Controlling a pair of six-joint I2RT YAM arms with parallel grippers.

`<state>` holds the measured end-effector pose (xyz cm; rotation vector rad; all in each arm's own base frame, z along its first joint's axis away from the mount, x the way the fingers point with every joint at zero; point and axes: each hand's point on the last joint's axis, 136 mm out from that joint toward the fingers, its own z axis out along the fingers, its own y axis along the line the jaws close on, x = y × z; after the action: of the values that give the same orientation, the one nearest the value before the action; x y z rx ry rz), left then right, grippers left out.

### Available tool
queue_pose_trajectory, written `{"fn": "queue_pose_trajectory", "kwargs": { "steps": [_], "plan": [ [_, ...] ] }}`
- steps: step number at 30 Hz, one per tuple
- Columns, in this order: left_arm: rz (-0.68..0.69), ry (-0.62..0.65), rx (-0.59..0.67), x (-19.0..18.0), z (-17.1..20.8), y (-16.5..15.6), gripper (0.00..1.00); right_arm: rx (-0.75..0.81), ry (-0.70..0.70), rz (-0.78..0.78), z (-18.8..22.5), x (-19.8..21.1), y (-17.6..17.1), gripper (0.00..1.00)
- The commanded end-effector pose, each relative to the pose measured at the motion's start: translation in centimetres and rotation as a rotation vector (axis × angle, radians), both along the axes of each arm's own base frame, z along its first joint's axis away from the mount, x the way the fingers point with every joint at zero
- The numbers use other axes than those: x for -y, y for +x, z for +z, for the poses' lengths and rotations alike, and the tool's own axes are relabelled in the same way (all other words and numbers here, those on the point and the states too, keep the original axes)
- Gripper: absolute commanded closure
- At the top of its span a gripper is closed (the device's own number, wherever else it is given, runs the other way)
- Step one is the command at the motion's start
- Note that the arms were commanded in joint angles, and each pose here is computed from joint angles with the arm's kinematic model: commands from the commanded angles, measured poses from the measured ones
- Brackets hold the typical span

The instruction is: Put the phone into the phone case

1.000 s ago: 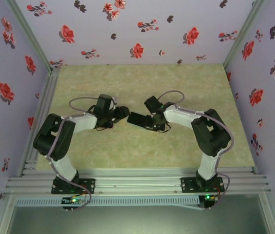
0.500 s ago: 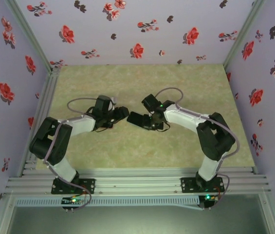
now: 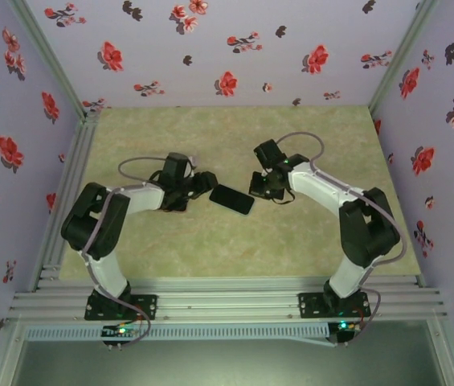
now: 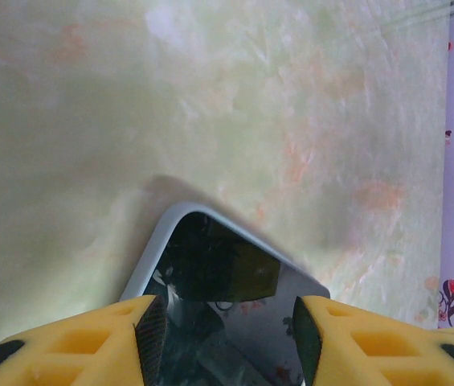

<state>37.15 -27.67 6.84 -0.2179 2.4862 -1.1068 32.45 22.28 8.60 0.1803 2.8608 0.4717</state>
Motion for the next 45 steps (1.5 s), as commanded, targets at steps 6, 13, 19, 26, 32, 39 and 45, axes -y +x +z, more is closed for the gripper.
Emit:
{"fn": "queue_pose_trajectory", "kwargs": {
  "steps": [6,13,19,26,32,39,45],
  "plan": [
    [-0.04,-0.009,-0.018,1.8,-1.1,1.0,0.5,-0.054,-0.027,0.029,-3.7,-0.2,1.6,1.0],
    [-0.048,0.014,-0.031,1.7,-1.8,1.0,0.5,-0.072,-0.016,0.042,-4.5,-0.8,2.1,1.0],
    [-0.053,0.024,-0.032,1.6,-1.9,1.0,0.5,-0.077,-0.022,0.039,-4.7,-0.7,2.2,1.0],
    [-0.052,0.021,-0.026,1.5,-1.7,0.9,0.5,-0.089,-0.035,0.042,-5.1,-0.4,2.0,1.0],
    [-0.051,0.021,-0.025,1.5,-1.5,0.8,0.5,-0.113,-0.036,0.046,-6.0,-0.4,1.5,1.0],
    [-0.045,0.018,-0.028,1.4,-1.7,0.7,0.5,-0.161,-0.069,0.045,-7.6,0.3,0.5,1.0],
    [-0.046,0.018,-0.031,1.4,-1.8,0.6,0.5,-0.213,-0.099,0.043,-9.1,0.8,-0.6,1.0]
  ]
}}
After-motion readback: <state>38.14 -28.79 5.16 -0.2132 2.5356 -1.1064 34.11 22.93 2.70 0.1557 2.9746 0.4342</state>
